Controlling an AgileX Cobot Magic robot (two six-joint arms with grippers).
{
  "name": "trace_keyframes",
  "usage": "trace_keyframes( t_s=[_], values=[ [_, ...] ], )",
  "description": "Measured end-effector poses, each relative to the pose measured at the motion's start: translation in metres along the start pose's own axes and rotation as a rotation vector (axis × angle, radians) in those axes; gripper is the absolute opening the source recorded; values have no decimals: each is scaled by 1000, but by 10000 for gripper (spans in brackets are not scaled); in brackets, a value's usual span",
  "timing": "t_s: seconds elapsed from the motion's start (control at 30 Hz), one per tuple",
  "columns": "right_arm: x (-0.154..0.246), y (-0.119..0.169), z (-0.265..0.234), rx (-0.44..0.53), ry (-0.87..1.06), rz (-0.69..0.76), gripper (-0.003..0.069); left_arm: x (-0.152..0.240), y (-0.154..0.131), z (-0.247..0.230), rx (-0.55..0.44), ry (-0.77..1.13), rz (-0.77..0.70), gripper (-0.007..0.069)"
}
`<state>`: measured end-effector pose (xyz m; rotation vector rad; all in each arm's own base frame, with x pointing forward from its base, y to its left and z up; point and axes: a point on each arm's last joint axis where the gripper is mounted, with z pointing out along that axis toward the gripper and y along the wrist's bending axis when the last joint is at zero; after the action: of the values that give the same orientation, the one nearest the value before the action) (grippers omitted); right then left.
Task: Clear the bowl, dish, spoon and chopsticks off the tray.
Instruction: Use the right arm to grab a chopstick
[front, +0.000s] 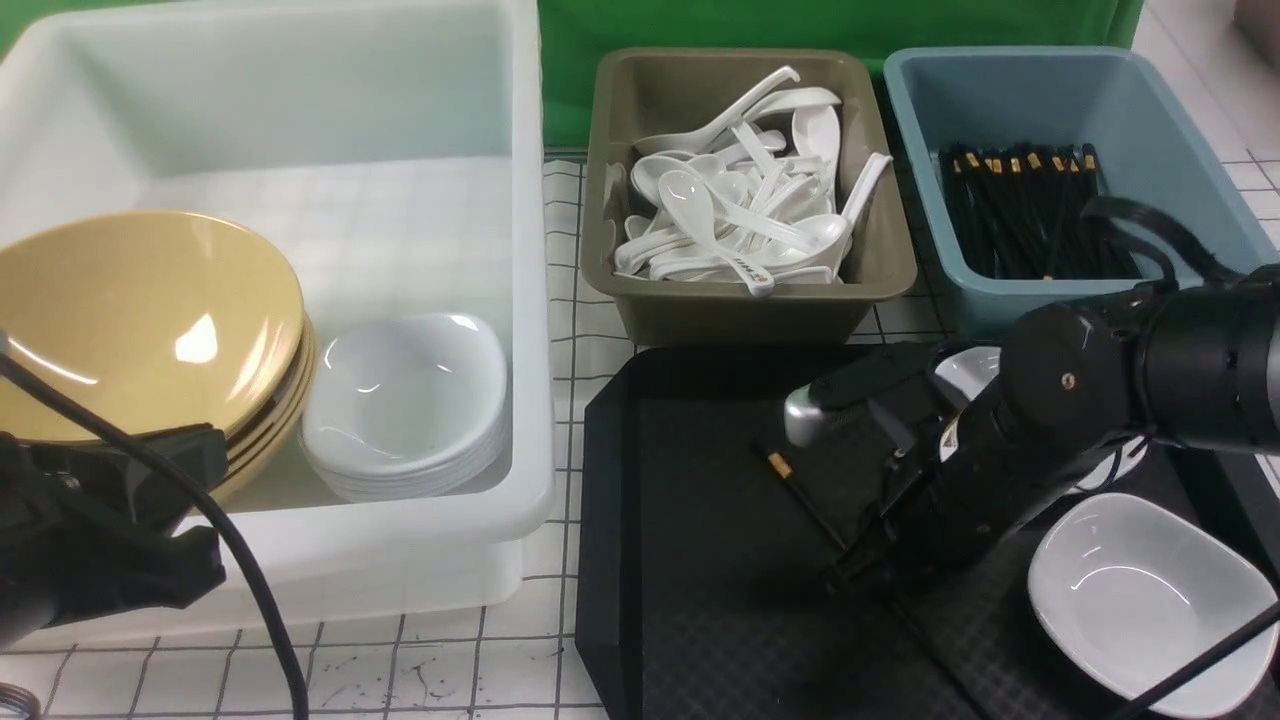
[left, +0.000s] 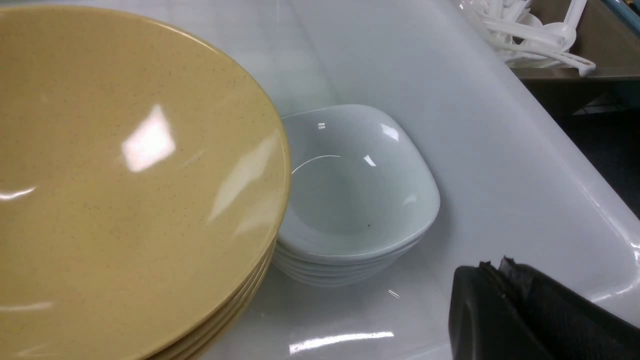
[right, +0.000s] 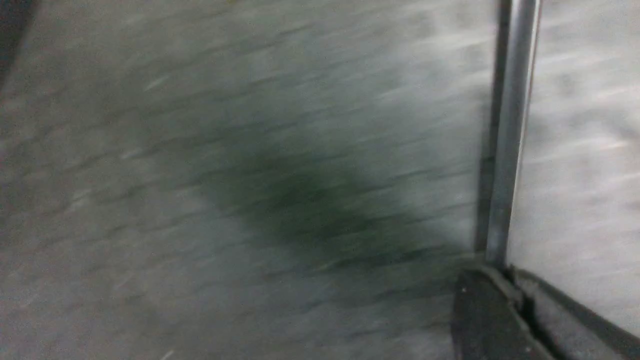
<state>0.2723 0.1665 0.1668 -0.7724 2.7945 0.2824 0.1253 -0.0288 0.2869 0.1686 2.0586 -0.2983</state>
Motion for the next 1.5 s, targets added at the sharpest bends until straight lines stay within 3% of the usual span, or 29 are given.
trace_keyframes(
  t_s=[0.3,0.43,0.57,0.67,0.7,0.83,0.93,1.07,1.2,1.37,1.5],
  values=[
    [-4,14,-95,2,-272,-72,35,0,0,0,-3,1,6,-12],
    [-11,-2,-154,72,-480,-71,35,0,0,0,-3,1,6,-12],
    [-19,-30,-178,138,-537,0,35,0,0,0,-3,1,6,-12],
    [-18,-40,-168,132,-433,27,40,0,0,0,-3,1,6,-12],
    [-17,-42,-149,106,-315,34,59,0,0,0,-3,1,7,-12],
    [-16,-36,-95,57,-104,9,162,0,0,0,-3,1,7,-12],
    [-20,-29,-43,77,30,-67,302,0,0,0,-3,1,7,-12],
    [-23,-33,-20,95,57,-70,334,0,0,0,-3,1,7,-12],
    [-23,-37,4,105,93,-77,286,0,0,0,-3,1,7,-12],
    [-27,-35,6,114,83,-104,84,0,0,0,-3,1,7,-12],
    [-28,-25,5,109,80,-136,69,0,0,0,-3,1,7,-12]
  ],
)
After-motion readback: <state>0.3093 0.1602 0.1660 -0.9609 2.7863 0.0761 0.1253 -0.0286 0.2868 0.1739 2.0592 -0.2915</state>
